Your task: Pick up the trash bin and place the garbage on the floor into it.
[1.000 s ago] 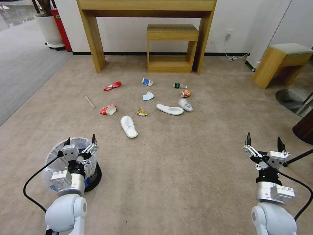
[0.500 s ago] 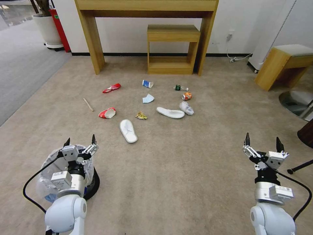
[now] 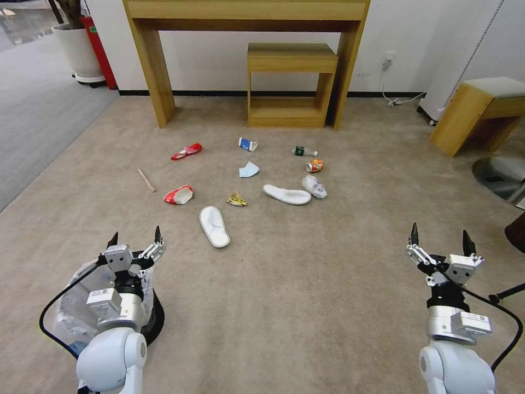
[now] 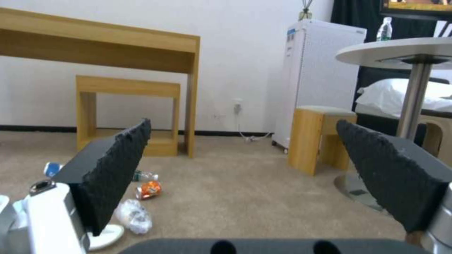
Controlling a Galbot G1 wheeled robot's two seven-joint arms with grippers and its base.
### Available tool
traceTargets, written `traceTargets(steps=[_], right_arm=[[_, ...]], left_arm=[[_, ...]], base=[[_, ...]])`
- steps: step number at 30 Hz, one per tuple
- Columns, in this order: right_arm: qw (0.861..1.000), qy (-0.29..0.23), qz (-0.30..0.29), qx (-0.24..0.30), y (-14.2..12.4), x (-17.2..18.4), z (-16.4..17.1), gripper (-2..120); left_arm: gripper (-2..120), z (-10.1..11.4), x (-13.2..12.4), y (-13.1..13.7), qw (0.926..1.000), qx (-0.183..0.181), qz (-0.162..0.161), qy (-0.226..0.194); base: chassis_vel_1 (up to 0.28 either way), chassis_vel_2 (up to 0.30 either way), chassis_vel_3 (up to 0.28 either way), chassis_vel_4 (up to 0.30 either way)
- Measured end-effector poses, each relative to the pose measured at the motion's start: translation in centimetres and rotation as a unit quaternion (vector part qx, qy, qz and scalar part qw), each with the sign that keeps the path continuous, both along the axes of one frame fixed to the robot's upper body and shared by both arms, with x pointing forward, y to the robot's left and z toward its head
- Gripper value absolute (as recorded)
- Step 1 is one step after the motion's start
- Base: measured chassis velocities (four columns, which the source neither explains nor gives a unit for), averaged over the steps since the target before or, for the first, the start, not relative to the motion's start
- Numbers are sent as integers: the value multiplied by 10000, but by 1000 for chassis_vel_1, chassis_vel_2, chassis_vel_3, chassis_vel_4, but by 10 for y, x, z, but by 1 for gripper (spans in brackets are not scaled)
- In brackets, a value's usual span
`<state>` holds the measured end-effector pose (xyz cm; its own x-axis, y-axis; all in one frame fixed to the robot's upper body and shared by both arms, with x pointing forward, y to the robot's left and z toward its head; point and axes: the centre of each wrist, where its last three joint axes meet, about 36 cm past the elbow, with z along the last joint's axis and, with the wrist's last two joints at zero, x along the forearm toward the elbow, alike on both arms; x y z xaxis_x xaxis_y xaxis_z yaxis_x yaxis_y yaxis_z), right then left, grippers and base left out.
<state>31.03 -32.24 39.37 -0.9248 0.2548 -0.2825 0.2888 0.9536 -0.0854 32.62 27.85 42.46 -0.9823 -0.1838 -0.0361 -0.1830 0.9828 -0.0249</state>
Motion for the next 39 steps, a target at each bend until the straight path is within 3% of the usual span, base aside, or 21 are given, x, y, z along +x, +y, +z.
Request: traceTargets(steps=[39], right_arm=[[9999,-103,-68,8,4,2,-4,100]], left_arm=[[100,0,-2,0,10000,40,0,-8]], base=[[-38,36,36,-38]])
